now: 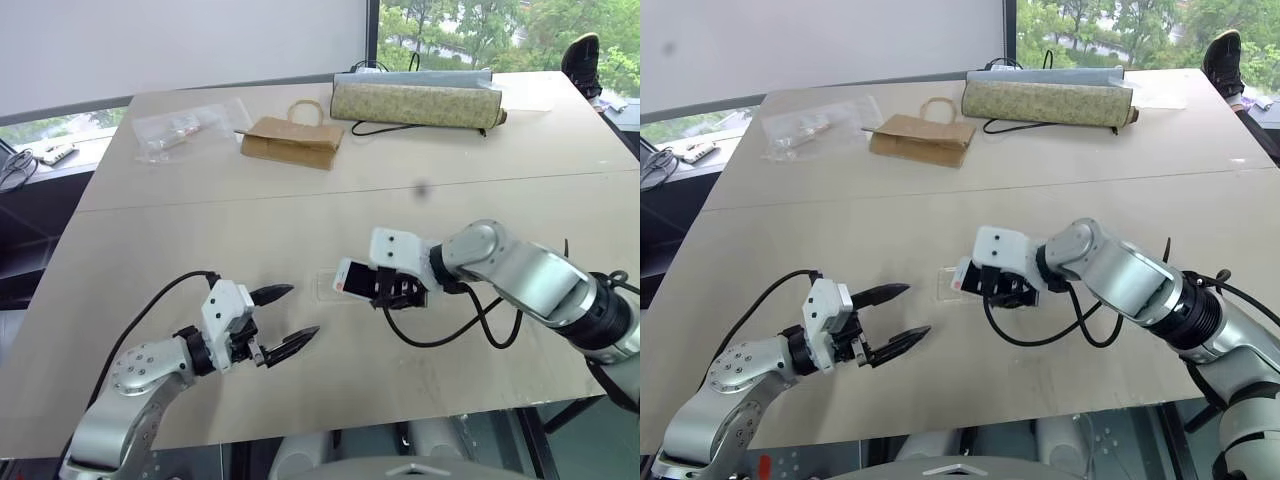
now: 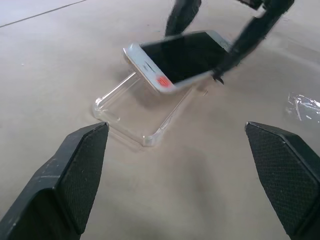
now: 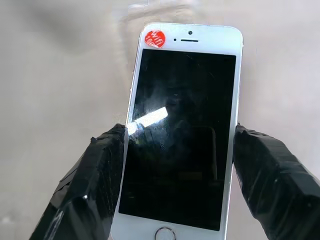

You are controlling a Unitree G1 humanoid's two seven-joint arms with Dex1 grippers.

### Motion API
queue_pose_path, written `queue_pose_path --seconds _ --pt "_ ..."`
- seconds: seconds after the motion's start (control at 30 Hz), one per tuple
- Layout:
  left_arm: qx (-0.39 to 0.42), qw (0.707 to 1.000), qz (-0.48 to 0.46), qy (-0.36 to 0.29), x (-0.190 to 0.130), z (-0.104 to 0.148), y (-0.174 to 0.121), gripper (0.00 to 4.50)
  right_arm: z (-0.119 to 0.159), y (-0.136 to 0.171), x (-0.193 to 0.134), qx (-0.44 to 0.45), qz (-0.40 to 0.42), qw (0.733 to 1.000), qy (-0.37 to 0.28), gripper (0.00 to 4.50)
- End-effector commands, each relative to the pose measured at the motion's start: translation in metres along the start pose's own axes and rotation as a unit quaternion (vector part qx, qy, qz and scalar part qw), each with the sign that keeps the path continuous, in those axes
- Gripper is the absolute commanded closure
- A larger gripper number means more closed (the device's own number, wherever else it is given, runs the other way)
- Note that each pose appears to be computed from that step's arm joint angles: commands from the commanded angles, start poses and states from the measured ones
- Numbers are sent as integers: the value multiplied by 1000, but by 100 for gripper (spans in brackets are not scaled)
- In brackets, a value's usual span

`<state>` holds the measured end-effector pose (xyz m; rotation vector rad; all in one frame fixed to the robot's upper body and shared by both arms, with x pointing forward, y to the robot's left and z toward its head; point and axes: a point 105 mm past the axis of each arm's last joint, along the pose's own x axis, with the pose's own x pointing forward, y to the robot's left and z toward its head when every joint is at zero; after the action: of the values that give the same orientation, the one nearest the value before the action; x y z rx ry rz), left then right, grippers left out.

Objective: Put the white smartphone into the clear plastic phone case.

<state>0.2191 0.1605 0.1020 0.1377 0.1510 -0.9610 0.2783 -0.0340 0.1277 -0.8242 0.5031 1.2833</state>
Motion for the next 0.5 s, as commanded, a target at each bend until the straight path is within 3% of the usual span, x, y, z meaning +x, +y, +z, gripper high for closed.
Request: queue_pose_path --seconds 0.03,0.2,0.5 --pt "14 1000 2 -7 -4 4 1 0 8 -11 2 -68 -6 998 1 163" --pt "13 1000 2 -3 -7 0 3 0 6 -20 5 -109 2 994 17 163" --pt "4 1000 7 5 -26 -34 14 0 2 -28 3 -173 36 983 48 163"
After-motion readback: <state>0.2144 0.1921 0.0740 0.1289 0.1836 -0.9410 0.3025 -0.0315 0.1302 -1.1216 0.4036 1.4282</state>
